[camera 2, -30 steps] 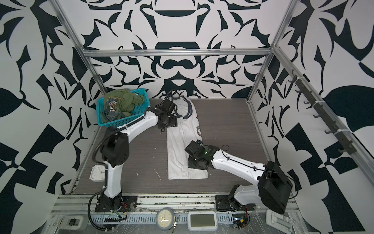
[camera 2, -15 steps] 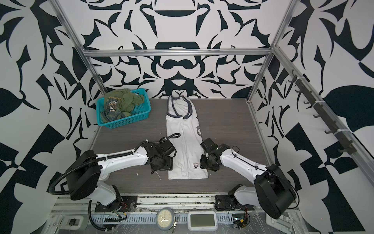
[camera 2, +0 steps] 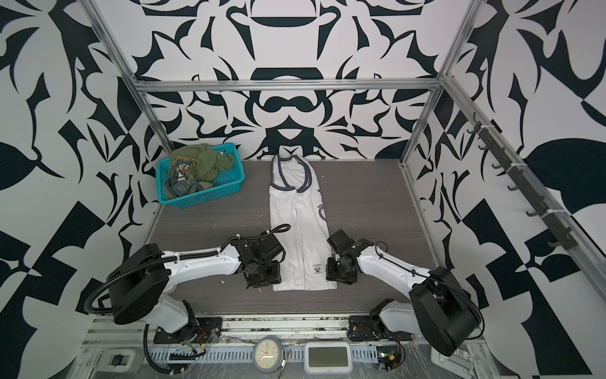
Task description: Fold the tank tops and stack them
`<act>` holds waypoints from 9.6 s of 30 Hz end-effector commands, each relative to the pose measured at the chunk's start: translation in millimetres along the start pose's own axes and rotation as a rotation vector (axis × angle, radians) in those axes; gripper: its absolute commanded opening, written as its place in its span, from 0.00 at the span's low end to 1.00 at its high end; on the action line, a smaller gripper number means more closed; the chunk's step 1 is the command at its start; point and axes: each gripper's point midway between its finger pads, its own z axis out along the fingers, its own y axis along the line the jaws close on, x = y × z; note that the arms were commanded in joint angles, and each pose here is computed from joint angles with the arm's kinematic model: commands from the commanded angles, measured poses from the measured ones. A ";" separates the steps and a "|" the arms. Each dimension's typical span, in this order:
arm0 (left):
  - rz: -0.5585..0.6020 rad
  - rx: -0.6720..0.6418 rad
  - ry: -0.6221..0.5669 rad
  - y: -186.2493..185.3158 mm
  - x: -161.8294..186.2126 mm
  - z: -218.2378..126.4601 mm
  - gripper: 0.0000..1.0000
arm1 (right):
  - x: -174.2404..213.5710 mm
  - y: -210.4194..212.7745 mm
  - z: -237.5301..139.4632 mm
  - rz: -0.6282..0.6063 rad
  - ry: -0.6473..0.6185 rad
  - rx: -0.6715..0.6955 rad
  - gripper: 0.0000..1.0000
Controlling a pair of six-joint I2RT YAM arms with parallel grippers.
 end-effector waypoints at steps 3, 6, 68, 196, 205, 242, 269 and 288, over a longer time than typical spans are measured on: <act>-0.013 -0.024 0.031 6.4 7.6 7.0 0.38 | 15.0 -0.4 11.1 0.039 0.049 -0.043 0.43; -0.012 -0.029 0.025 8.9 10.4 6.8 0.27 | 17.6 0.9 10.3 0.041 0.044 -0.044 0.39; -0.163 0.044 -0.535 -2.4 -378.4 -77.0 0.26 | -363.4 138.7 -59.9 -0.049 -0.387 -0.220 0.22; 0.186 0.226 -0.751 -51.7 -156.1 -202.5 0.00 | -156.5 129.5 -189.0 -0.180 -0.463 -0.428 0.00; -0.026 0.210 -0.676 -32.8 -254.4 -175.2 0.00 | -238.8 163.3 -173.0 -0.198 -0.477 -0.422 0.00; -0.220 0.054 -0.569 20.8 -366.5 -136.2 0.64 | -357.4 154.6 -115.7 -0.235 -0.495 -0.197 0.49; -0.157 -0.066 -0.565 23.1 -426.7 -42.6 0.53 | -408.7 139.4 -37.5 -0.235 -0.453 -0.045 0.50; -0.001 0.027 -0.475 -48.5 -319.4 -56.0 0.66 | -307.2 148.3 -50.5 -0.287 -0.392 0.016 0.94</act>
